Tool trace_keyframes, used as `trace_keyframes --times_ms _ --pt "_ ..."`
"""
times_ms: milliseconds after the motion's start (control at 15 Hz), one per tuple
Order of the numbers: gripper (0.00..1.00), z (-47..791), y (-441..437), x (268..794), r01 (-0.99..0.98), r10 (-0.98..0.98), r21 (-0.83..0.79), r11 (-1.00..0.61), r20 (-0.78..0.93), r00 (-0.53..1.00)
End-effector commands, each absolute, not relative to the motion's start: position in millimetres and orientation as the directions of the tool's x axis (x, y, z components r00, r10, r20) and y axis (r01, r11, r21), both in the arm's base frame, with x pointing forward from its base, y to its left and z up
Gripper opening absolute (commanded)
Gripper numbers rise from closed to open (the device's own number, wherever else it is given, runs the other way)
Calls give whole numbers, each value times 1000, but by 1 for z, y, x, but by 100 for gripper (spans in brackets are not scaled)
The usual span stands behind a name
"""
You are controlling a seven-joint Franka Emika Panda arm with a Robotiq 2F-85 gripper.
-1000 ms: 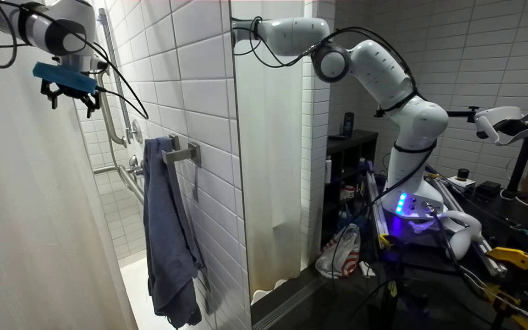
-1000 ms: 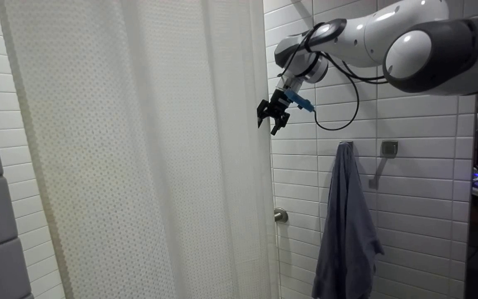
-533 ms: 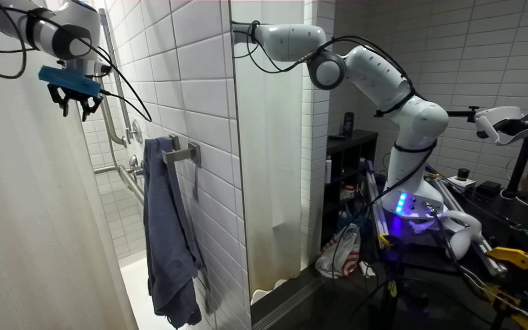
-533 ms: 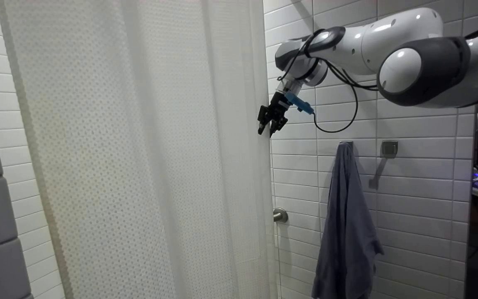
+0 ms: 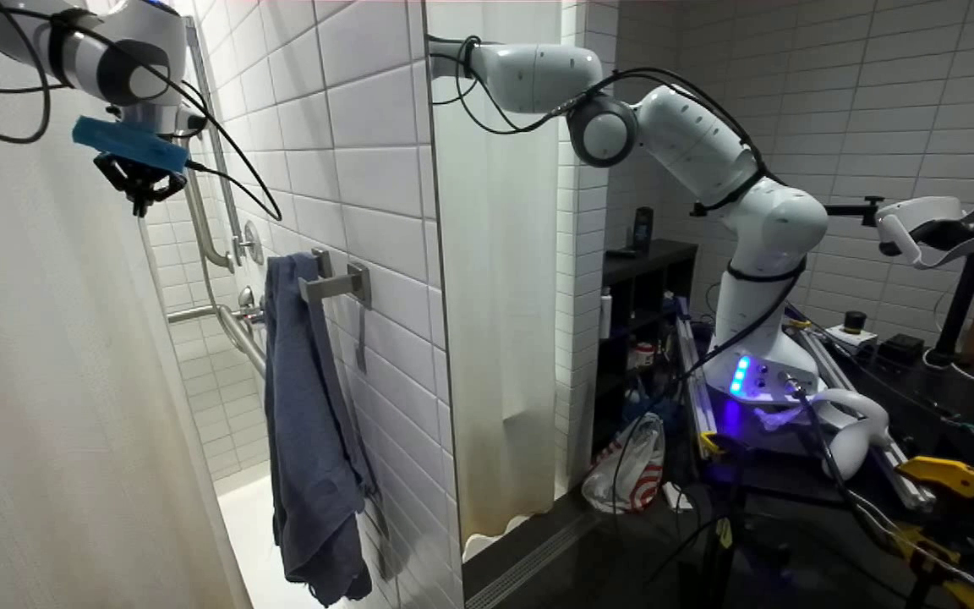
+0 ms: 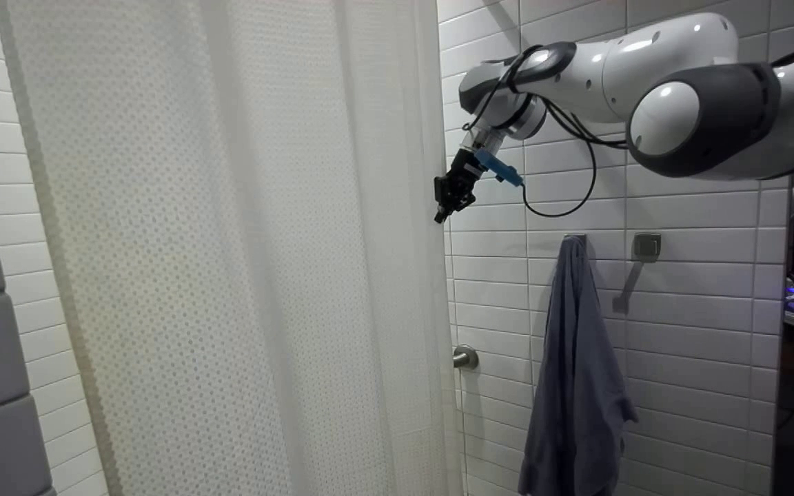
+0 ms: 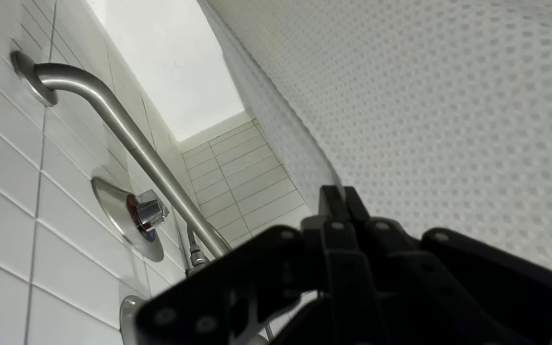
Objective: Open the shower curtain
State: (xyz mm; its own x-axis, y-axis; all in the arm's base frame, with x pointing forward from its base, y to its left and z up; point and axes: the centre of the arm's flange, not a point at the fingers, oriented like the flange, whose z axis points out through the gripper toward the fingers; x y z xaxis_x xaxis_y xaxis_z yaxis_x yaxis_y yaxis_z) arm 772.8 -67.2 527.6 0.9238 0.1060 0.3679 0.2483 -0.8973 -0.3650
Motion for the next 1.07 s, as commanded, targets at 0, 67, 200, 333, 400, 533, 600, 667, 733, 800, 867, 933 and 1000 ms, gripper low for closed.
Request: trace_keyframes --times_ms 0,67,200,333,400,533,600,667,733,800,867,933,1000 --pt "1 538 -67 784 265 131 -373 -889 347 929" --pt "1 537 -65 782 272 144 -379 -884 333 932" --pt "1 535 -58 778 287 174 -384 -878 301 937" --pt "1 532 -50 774 305 209 -394 -867 267 941" --pt "1 531 -46 772 315 227 -398 -862 253 941" --pt "1 529 -36 768 333 263 -408 -850 220 940" --pt "1 529 -32 766 341 278 -411 -845 206 938" --pt "1 528 -27 765 350 295 -415 -840 193 936" --pt "1 529 -23 764 359 311 -418 -835 180 933" --pt "1 529 -18 764 367 326 -418 -831 169 930" --pt "1 529 -13 763 376 340 -420 -826 160 927" --pt "1 529 -8 763 385 354 -422 -821 154 923" --pt "1 529 -4 762 393 366 -423 -816 148 919"
